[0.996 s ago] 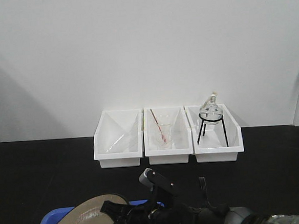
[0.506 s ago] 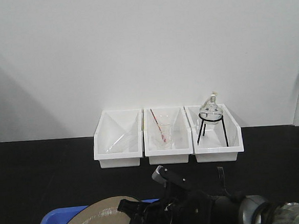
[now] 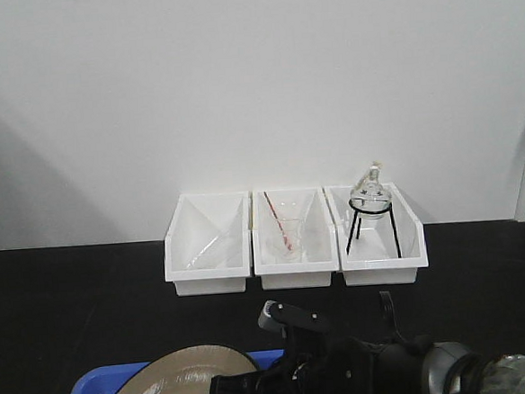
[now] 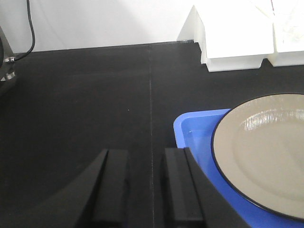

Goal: Place disk in tray to left cabinet

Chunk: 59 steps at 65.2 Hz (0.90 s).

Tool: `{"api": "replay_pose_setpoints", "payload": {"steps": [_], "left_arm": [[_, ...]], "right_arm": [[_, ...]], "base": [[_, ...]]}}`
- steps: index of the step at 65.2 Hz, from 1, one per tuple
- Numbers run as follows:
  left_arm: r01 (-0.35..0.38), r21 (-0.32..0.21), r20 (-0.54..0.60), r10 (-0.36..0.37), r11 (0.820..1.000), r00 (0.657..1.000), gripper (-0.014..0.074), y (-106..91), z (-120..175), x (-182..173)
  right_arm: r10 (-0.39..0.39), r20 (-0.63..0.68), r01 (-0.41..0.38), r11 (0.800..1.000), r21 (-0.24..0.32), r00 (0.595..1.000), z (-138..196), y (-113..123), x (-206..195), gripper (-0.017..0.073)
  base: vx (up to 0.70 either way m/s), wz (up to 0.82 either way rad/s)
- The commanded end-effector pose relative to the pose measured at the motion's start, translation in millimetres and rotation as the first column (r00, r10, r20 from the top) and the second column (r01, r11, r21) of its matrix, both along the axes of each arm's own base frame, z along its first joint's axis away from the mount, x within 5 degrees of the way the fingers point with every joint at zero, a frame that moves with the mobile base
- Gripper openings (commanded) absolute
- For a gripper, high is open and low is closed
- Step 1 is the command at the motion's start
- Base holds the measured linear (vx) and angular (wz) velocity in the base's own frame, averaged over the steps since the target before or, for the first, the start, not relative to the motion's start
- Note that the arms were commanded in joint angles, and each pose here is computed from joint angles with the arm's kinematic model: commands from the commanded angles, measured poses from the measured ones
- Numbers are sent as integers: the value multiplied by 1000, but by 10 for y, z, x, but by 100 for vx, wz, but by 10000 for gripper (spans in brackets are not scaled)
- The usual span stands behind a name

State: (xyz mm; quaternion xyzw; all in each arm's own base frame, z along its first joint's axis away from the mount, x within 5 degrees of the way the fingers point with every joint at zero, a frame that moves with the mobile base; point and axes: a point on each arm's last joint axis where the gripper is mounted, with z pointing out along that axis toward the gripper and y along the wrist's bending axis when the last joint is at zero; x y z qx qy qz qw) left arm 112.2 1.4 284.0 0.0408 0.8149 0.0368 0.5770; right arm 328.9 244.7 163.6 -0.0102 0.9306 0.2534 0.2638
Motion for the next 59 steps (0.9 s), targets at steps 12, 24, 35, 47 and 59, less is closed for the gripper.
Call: {"api": "replay_pose_setpoints", "payload": {"steps": [12,24,35,47,59], "left_arm": [[5,-6,117,-4,1000,993,328,-6,187,37],[4,-6,116,-4,1000,993,328,-6,186,37],[4,-7,90,-3,1000,996,328,-6,163,31],[4,-7,87,-3,1000,996,328,-6,161,30],[4,-28,162,0,1000,987,328,-9,228,45]], "right_arm": [[6,-43,-7,1000,-30,999,165,-364,139,459],[-37,-101,34,999,-35,994,146,-610,233,467],[-42,-81,40,999,-29,996,230,-675,313,467],[18,19,-17,999,-36,1000,544,-688,269,467],[78,172,-68,995,-66,982,951,-752,175,467]], "base": [[0,0],[0,0],[0,0],[0,0],[0,0]]}}
